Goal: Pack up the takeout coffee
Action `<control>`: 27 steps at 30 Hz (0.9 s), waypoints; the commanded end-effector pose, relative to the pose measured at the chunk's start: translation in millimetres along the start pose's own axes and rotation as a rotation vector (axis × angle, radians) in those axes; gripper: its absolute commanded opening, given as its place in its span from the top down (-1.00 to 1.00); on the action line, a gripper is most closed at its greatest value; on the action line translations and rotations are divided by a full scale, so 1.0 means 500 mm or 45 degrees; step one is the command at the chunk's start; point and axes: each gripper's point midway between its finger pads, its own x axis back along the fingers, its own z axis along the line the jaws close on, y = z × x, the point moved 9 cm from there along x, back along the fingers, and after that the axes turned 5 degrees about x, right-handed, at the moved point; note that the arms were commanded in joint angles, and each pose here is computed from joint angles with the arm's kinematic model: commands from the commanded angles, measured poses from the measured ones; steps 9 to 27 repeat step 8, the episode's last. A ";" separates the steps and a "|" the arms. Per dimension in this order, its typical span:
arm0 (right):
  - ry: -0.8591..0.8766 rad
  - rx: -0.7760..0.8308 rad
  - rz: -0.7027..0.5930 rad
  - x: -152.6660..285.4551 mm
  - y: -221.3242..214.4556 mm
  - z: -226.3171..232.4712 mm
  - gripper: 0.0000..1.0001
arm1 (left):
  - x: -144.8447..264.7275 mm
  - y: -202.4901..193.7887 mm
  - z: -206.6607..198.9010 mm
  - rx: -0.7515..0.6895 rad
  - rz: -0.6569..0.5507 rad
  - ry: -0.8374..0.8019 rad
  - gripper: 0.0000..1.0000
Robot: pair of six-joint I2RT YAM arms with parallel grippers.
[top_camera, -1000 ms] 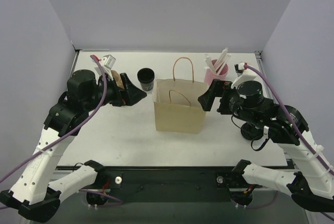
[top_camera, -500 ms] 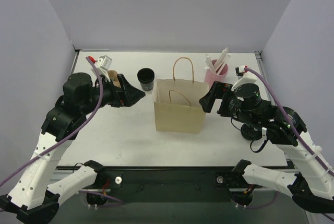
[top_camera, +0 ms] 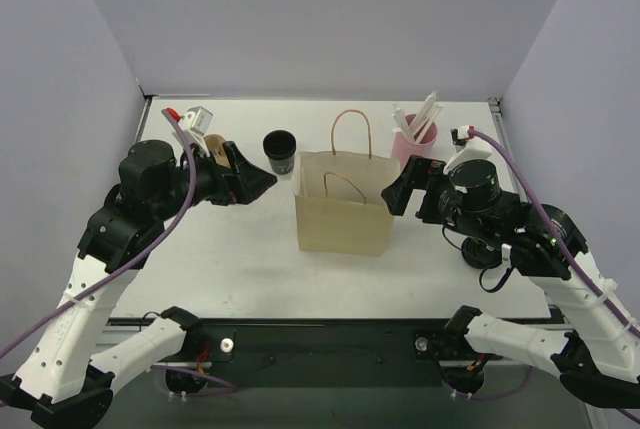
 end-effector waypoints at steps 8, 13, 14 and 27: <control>-0.017 -0.011 -0.043 0.008 0.007 -0.004 -1.00 | 0.012 0.011 -0.009 -0.018 -0.063 -0.028 -0.94; -0.017 -0.011 -0.043 0.008 0.007 -0.004 -1.00 | 0.012 0.011 -0.009 -0.018 -0.063 -0.028 -0.94; -0.017 -0.011 -0.043 0.008 0.007 -0.004 -1.00 | 0.012 0.011 -0.009 -0.018 -0.063 -0.028 -0.94; -0.017 -0.011 -0.043 0.008 0.007 -0.004 -1.00 | 0.012 0.011 -0.009 -0.018 -0.063 -0.028 -0.94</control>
